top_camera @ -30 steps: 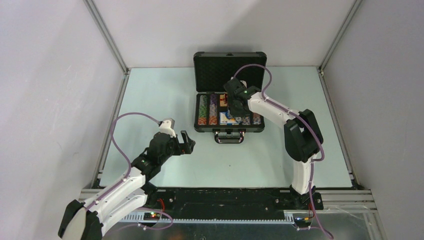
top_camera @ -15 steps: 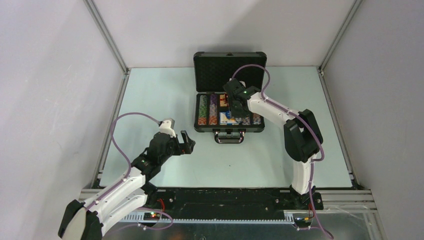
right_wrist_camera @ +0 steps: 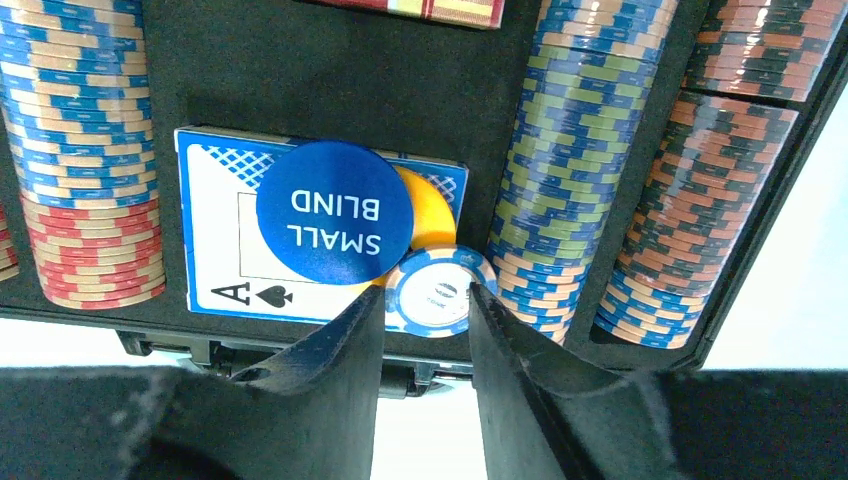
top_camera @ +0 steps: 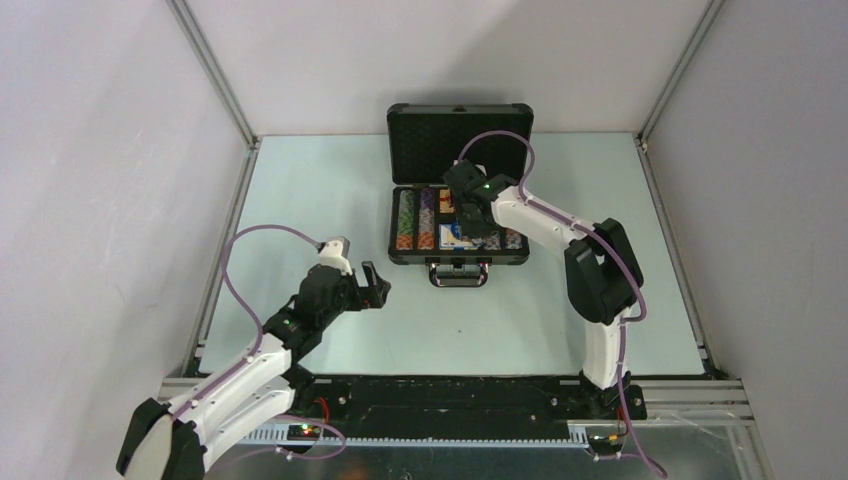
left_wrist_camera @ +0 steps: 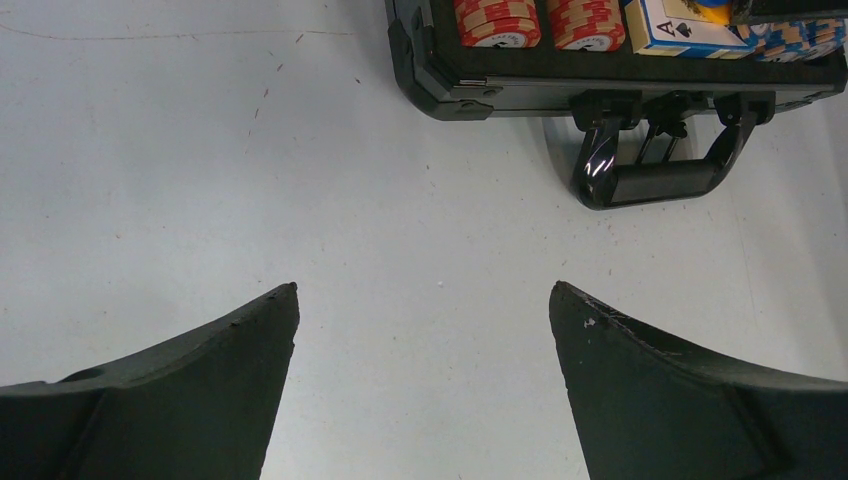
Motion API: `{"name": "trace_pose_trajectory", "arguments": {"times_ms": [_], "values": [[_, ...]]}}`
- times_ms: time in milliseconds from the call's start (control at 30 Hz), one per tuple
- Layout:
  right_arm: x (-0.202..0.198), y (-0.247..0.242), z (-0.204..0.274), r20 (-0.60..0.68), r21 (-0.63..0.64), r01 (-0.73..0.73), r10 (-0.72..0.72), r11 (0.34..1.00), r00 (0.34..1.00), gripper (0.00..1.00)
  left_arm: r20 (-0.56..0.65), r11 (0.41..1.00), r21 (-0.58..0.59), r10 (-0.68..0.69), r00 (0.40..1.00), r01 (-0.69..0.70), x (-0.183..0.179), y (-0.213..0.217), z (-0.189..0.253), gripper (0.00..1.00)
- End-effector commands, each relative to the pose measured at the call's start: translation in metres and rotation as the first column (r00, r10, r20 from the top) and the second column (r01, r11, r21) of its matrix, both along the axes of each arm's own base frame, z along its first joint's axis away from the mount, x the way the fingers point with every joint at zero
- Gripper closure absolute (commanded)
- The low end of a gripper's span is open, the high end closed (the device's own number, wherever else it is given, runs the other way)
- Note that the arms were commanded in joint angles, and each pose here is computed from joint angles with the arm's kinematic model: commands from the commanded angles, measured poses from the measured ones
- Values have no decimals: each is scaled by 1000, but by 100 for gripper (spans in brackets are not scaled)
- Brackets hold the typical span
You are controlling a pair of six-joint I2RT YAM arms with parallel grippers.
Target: Pack up texas hold em set
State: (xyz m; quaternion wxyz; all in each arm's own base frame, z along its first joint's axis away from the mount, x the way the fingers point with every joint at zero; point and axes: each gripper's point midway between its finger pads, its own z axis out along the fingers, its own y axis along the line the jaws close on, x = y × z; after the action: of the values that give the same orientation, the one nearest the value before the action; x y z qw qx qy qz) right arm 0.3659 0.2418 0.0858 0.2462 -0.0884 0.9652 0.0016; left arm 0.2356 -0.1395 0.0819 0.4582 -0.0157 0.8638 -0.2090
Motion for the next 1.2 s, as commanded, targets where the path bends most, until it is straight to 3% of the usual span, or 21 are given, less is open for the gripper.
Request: {"name": "trace_pose_trajectory", "arguments": {"times_ms": [0, 333, 833, 867, 933, 1167], "values": [[4, 2, -3, 3, -25, -20, 20, 999, 1000, 61, 30, 1000, 7, 4, 1000, -4, 6, 1, 7, 0], [5, -7, 1, 23, -60, 1, 0, 998, 1000, 67, 27, 1000, 8, 3, 1000, -3, 5, 1, 6, 0], [6, -28, 22, 84, -119, 56, -47, 991, 995, 68, 26, 1000, 9, 3, 1000, -4, 5, 1, 6, 2], [5, -29, 47, 131, -78, 63, -52, 995, 990, 68, 27, 1000, 9, 4, 1000, -4, 6, 1, 6, 2], [5, -29, 27, 93, -111, 61, -51, 992, 994, 68, 27, 1000, 8, 3, 1000, -4, 6, 1, 6, 2], [5, -35, 22, 86, -129, 70, -59, 989, 995, 68, 25, 1000, 8, 1, 1000, -2, 6, 1, 6, 2]]}}
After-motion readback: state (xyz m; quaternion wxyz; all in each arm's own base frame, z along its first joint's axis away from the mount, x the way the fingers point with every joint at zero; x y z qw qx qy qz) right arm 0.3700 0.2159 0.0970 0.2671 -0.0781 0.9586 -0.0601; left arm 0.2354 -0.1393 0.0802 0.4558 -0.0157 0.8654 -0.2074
